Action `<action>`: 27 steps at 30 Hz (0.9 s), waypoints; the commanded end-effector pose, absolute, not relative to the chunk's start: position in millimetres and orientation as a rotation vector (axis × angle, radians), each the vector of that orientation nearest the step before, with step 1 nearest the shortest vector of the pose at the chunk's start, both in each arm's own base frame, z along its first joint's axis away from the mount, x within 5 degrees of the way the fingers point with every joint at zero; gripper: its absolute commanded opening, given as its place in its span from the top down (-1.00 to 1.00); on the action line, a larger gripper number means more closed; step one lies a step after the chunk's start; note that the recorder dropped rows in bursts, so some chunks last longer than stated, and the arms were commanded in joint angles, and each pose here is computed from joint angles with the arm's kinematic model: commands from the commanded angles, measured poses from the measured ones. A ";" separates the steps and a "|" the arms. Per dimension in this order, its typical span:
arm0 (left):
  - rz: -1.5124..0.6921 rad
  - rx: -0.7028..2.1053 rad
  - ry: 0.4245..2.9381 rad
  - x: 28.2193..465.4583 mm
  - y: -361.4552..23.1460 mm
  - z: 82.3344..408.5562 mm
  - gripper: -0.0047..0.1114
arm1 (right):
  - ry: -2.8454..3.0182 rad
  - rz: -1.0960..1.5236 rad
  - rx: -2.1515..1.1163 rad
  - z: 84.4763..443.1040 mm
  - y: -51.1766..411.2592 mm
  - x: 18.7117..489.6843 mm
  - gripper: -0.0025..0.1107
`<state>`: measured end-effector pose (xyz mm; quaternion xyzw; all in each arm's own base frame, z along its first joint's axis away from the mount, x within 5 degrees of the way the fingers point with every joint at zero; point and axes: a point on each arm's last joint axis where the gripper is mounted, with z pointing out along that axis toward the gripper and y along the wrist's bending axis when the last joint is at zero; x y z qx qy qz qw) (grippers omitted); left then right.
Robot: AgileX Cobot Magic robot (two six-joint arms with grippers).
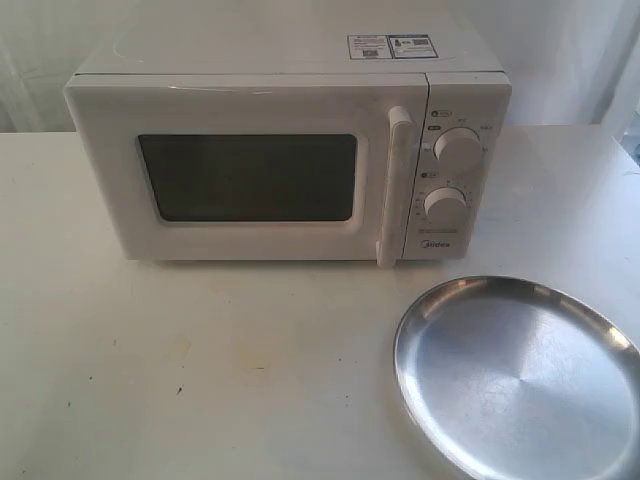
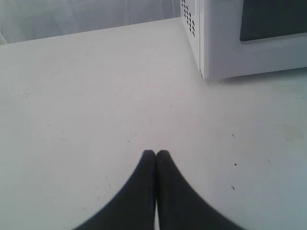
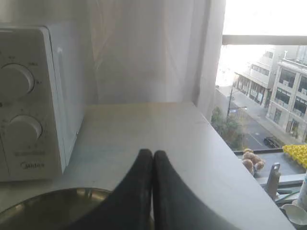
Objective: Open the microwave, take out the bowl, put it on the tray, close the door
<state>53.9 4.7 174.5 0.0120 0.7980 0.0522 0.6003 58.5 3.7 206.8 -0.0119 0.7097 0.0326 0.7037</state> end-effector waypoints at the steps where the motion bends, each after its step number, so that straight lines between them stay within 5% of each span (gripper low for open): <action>1: 0.113 0.021 1.850 53.9 4.5 173.6 0.92 | 1.544 0.099 0.005 208.6 3.4 58.3 0.96; 12: 0.113 0.021 1.850 53.9 4.5 173.6 0.92 | 1.438 0.115 0.017 218.2 3.3 57.5 0.96; 23: 0.113 0.021 1.850 53.9 4.5 173.6 0.92 | 1.357 0.623 0.446 221.5 3.3 57.0 0.96; 27: 0.113 0.021 1.850 53.9 4.5 173.6 0.92 | 1.267 0.647 0.352 231.5 6.4 54.4 0.96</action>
